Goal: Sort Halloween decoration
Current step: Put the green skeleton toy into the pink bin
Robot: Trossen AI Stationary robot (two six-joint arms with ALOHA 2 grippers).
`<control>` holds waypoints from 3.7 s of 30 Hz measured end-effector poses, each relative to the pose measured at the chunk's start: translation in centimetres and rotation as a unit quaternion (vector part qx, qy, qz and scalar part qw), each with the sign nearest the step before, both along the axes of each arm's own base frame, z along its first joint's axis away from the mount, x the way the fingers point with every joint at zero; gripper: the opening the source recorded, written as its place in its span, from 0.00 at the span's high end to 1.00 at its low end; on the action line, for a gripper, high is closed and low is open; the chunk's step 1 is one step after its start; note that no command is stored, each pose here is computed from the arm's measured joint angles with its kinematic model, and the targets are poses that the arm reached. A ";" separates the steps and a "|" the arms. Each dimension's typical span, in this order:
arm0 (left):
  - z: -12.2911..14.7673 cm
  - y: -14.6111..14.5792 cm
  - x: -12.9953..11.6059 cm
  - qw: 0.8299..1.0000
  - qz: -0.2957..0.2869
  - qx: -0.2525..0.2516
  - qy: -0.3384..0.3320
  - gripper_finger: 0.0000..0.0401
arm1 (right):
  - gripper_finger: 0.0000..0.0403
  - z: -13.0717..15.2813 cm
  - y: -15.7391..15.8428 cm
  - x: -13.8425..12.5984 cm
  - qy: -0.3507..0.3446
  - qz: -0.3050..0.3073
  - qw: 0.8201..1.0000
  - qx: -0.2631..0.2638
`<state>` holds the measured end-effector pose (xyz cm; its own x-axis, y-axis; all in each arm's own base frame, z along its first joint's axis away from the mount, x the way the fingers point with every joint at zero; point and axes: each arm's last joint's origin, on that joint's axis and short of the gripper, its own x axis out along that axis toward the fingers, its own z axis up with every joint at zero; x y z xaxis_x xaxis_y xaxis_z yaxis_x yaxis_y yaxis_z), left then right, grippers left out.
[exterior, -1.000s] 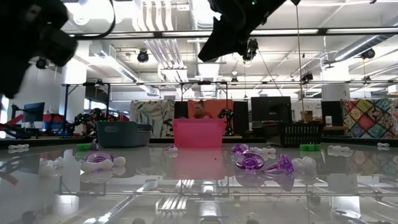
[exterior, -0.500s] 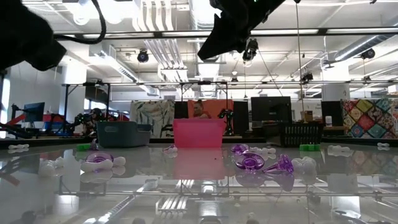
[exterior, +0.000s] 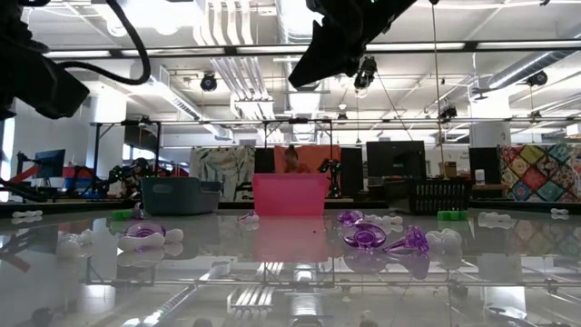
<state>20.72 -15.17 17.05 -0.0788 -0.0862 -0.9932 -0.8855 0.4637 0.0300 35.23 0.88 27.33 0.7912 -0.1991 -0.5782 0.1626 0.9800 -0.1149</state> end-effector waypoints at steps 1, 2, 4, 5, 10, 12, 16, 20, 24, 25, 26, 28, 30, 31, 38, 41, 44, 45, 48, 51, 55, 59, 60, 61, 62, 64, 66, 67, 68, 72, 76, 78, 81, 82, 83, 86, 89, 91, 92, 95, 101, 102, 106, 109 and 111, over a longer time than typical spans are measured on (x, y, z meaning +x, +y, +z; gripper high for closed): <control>-0.2 0.0 0.0 1.000 0.000 0.002 0.003 0.73 | 0.82 0.0 0.1 0.0 0.000 0.000 1.000 0.001; -0.3 -0.1 0.1 1.000 -0.001 0.004 0.005 0.73 | 0.83 0.0 0.1 0.0 0.000 0.000 1.000 0.001; -0.6 -0.1 0.1 1.000 -0.004 0.007 0.010 0.73 | 0.83 0.0 0.1 0.0 0.000 0.001 1.000 0.001; -0.8 -0.2 0.2 1.000 -0.006 0.008 0.013 0.73 | 0.83 0.0 0.1 0.0 0.000 0.001 1.000 0.001; -1.1 -0.3 0.3 1.000 -0.011 0.007 0.013 0.73 | 0.83 0.0 0.2 0.0 -0.001 0.001 1.000 0.003; -1.2 -0.3 0.4 1.000 -0.011 0.007 0.013 0.73 | 0.83 0.0 0.2 0.0 -0.001 0.001 1.000 0.004; -1.4 -0.4 0.4 1.000 -0.011 0.007 0.016 0.73 | 0.83 0.0 0.2 0.0 -0.001 0.000 1.000 0.005; -1.8 -0.5 0.5 1.000 -0.013 0.009 0.022 0.75 | 0.83 0.0 0.2 0.0 -0.001 -0.001 1.000 0.006; -1.9 -0.5 0.6 1.000 -0.015 0.008 0.021 0.76 | 0.83 -0.1 0.2 0.0 0.000 -0.001 1.000 0.006; -1.9 -0.5 0.6 1.000 -0.015 0.008 0.021 0.77 | 0.83 0.0 0.2 0.0 0.000 -0.001 1.000 0.006; -1.9 -0.5 0.6 1.000 -0.015 0.008 0.020 0.77 | 0.83 -0.1 0.2 0.0 0.000 -0.001 1.000 0.006; -2.0 -0.5 0.6 1.000 -0.015 0.007 0.019 0.77 | 0.83 -0.1 0.2 0.0 0.000 -0.001 1.000 0.006; -2.2 -0.5 0.5 1.000 -0.015 0.005 0.016 0.78 | 0.83 -0.1 0.2 0.0 0.001 -0.001 1.000 0.006; -2.3 -0.5 0.5 1.000 -0.015 0.004 0.016 0.78 | 0.83 -0.2 0.2 -0.1 0.001 -0.001 1.000 0.006; -2.3 -0.4 0.4 1.000 -0.018 0.004 0.015 0.78 | 0.83 -0.4 0.2 -0.1 0.005 -0.001 1.000 0.006; -2.3 -0.4 0.4 1.000 -0.021 0.005 0.013 0.80 | 0.83 -0.4 0.2 -0.1 0.005 -0.001 1.000 0.006; -2.4 -0.4 0.4 1.000 -0.024 0.006 0.014 0.84 | 0.83 -0.5 0.2 -0.1 0.006 -0.001 1.000 0.006; -2.4 -0.4 0.4 1.000 -0.025 0.006 0.014 0.86 | 0.83 -0.5 0.2 -0.1 0.006 -0.001 1.000 0.006; -2.4 -0.4 0.4 1.000 -0.026 0.006 0.014 0.91 | 0.83 -0.5 0.2 -0.1 0.006 -0.001 1.000 0.006; -2.4 -0.4 0.4 0.999 -0.028 0.008 0.013 0.96 | 0.83 -0.5 0.2 -0.1 0.006 -0.001 1.000 0.006; -2.3 -0.3 0.4 0.999 -0.036 0.014 0.009 0.99 | 0.83 -0.5 0.2 -0.1 0.006 -0.001 1.000 0.005; -1.8 -0.3 0.4 0.998 -0.052 0.026 0.009 1.00 | 0.83 -0.5 0.2 -0.1 0.007 0.000 1.000 0.004; -1.5 -0.2 0.5 0.998 -0.057 0.035 0.001 1.00 | 0.83 -0.5 0.2 -0.1 0.007 0.000 1.000 0.004; -1.2 -0.2 0.7 0.997 -0.062 0.041 -0.011 1.00 | 0.83 -0.5 0.2 -0.2 0.008 0.000 1.000 0.004; -0.8 -0.2 0.8 0.996 -0.068 0.043 -0.022 1.00 | 0.83 -0.5 0.2 -0.3 0.010 0.002 1.000 0.002; 0.2 -0.1 1.1 0.994 -0.080 0.047 -0.050 1.00 | 0.83 -0.3 0.2 -0.4 0.011 0.002 1.000 0.001; 1.2 0.3 1.4 0.992 -0.091 0.053 -0.074 1.00 | 0.83 0.0 0.2 -0.8 0.017 0.002 1.000 0.001; 1.6 0.6 1.5 0.990 -0.096 0.059 -0.084 1.00 | 0.83 0.3 0.2 -1.1 0.016 0.002 1.000 0.002; 1.9 0.9 1.6 0.989 -0.099 0.064 -0.093 1.00 | 0.83 0.5 0.3 -1.4 0.017 0.001 1.000 0.004; 2.6 1.9 1.9 0.983 -0.131 0.071 -0.107 1.00 | 0.83 1.7 0.7 -2.8 0.022 0.002 1.000 0.013; 3.0 3.5 2.6 0.973 -0.172 0.091 -0.122 1.00 | 0.83 2.6 1.5 -4.5 0.023 0.012 0.999 0.019; 3.1 4.4 3.2 0.970 -0.185 0.095 -0.129 1.00 | 0.83 2.9 1.8 -5.5 0.019 0.013 0.999 0.026; 3.3 5.9 4.5 0.957 -0.217 0.104 -0.160 1.00 | 0.83 3.2 2.0 -7.3 0.005 0.010 0.999 0.041; 3.3 6.4 5.1 0.951 -0.229 0.111 -0.175 1.00 | 0.83 3.2 2.0 -7.9 0.002 0.008 0.999 0.046; 3.4 6.9 5.6 0.943 -0.243 0.120 -0.192 1.00 | 0.83 3.2 2.0 -8.5 -0.003 0.003 0.998 0.055; 3.9 8.6 7.3 0.917 -0.279 0.140 -0.246 1.00 | 0.83 3.0 1.9 -10.4 -0.019 -0.009 0.997 0.079; 4.5 10.5 8.9 0.889 -0.305 0.171 -0.295 1.00 | 0.83 2.6 1.9 -11.8 -0.037 -0.011 0.995 0.090; 5.0 11.9 9.8 0.867 -0.322 0.198 -0.326 1.00 | 0.83 2.4 1.9 -12.5 -0.050 -0.008 0.994 0.093; 5.3 12.6 10.2 0.854 -0.328 0.214 -0.343 1.00 | 0.83 2.3 1.9 -12.7 -0.059 -0.006 0.994 0.095; 6.5 14.4 11.6 0.808 -0.338 0.269 -0.402 1.00 | 0.83 2.2 1.8 -13.4 -0.083 0.000 0.992 0.093; 7.8 17.2 14.0 0.721 -0.338 0.371 -0.478 1.00 | 0.83 1.9 1.7 -14.0 -0.117 0.017 0.990 0.075; 7.7 17.6 14.3 0.714 -0.338 0.380 -0.481 1.00 | 0.83 1.8 1.7 -14.0 -0.119 0.022 0.990 0.067; 6.7 19.7 14.9 0.715 -0.325 0.402 -0.472 1.00 | 0.83 1.7 1.7 -13.9 -0.130 0.033 0.990 0.050; 6.0 21.9 14.8 0.732 -0.309 0.409 -0.450 1.00 | 0.83 1.7 1.7 -13.8 -0.142 0.040 0.988 0.038; 5.8 23.4 14.6 0.740 -0.291 0.417 -0.440 1.00 | 0.83 1.7 1.7 -13.8 -0.142 0.042 0.988 0.035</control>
<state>35.28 8.27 22.85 0.8476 0.3795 -0.3709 -0.3892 0.9197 0.0516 21.47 2.62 29.00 0.9355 -0.0935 -0.3406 0.0966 0.9953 -0.0079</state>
